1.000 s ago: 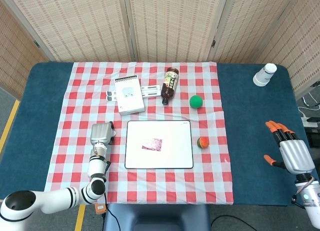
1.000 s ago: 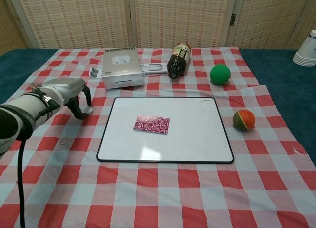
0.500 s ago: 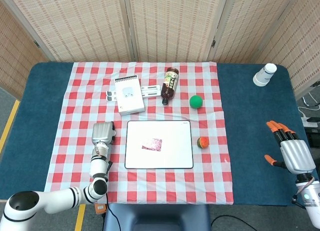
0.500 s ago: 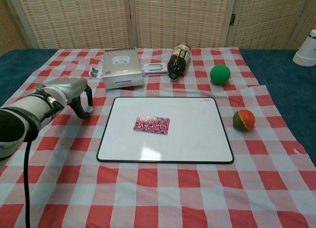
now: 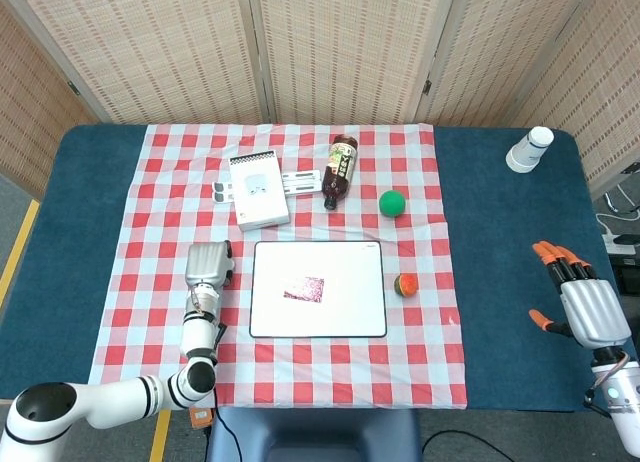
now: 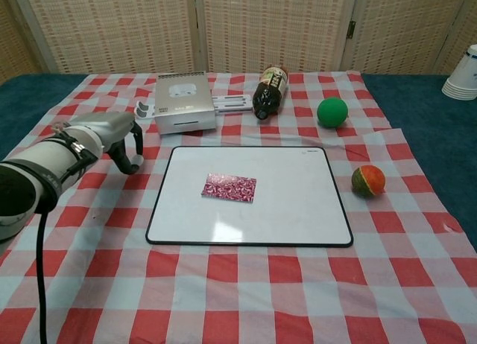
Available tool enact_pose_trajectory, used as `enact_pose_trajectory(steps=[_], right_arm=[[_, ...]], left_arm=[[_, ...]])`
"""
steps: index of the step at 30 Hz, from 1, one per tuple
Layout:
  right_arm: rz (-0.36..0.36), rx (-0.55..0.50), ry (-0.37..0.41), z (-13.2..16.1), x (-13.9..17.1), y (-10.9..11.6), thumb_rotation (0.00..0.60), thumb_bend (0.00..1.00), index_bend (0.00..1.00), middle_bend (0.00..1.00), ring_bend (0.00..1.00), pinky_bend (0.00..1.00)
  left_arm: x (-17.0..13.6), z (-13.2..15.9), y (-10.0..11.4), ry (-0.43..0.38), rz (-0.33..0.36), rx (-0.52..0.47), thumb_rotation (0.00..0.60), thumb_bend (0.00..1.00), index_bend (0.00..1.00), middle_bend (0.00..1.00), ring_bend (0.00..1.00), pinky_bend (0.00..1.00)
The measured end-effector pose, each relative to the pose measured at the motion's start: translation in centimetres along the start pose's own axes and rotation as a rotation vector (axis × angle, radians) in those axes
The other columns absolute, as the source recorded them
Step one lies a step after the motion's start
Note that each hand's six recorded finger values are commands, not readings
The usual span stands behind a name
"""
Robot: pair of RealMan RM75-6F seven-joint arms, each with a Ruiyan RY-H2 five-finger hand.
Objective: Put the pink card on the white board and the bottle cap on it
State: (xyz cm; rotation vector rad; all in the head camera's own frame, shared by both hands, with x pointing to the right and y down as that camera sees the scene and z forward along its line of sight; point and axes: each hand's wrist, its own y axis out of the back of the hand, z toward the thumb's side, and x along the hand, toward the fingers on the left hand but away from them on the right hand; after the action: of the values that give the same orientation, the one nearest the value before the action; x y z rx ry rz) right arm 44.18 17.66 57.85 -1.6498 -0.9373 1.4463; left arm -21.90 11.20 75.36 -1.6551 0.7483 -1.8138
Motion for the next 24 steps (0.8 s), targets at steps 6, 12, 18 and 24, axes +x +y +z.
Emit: enact_pose_trajectory(steps=[6,12,18,24], right_arm=[[-0.012,-0.001,0.016,0.3,0.4,0.2,0.6,0.12,0.03,0.06,0.0,0.22],[-0.019,-0.005,0.035,0.6,0.8,0.5,0.6,0.12,0.03,0.06,0.0,0.22],[-0.02,-0.006,0.042,0.7,1.0,0.5,0.6,0.12,0.03,0.06,0.0,0.22],[-0.013,-0.011,0.04,0.6,0.8,0.5,0.6,0.12,0.03,0.06,0.0,0.22]], left_arm=[[-2.1,4.2,0.8,-0.092,-0.005,0.03,0.6,0.38,0.48,1.0,1.0,1.0],[-4.4,8.3,0.3,-0.169,-0.035,0.016,0.6,0.38,0.49,1.0,1.0,1.0],[-5.9,11.5,-0.7,-0.226,-0.047,0.022,0.6,0.38,0.49,1.0,1.0,1.0],[-6.3,13.4,-0.4,-0.247,-0.026,0.037,0.6,0.38,0.49,1.0,1.0,1.0]])
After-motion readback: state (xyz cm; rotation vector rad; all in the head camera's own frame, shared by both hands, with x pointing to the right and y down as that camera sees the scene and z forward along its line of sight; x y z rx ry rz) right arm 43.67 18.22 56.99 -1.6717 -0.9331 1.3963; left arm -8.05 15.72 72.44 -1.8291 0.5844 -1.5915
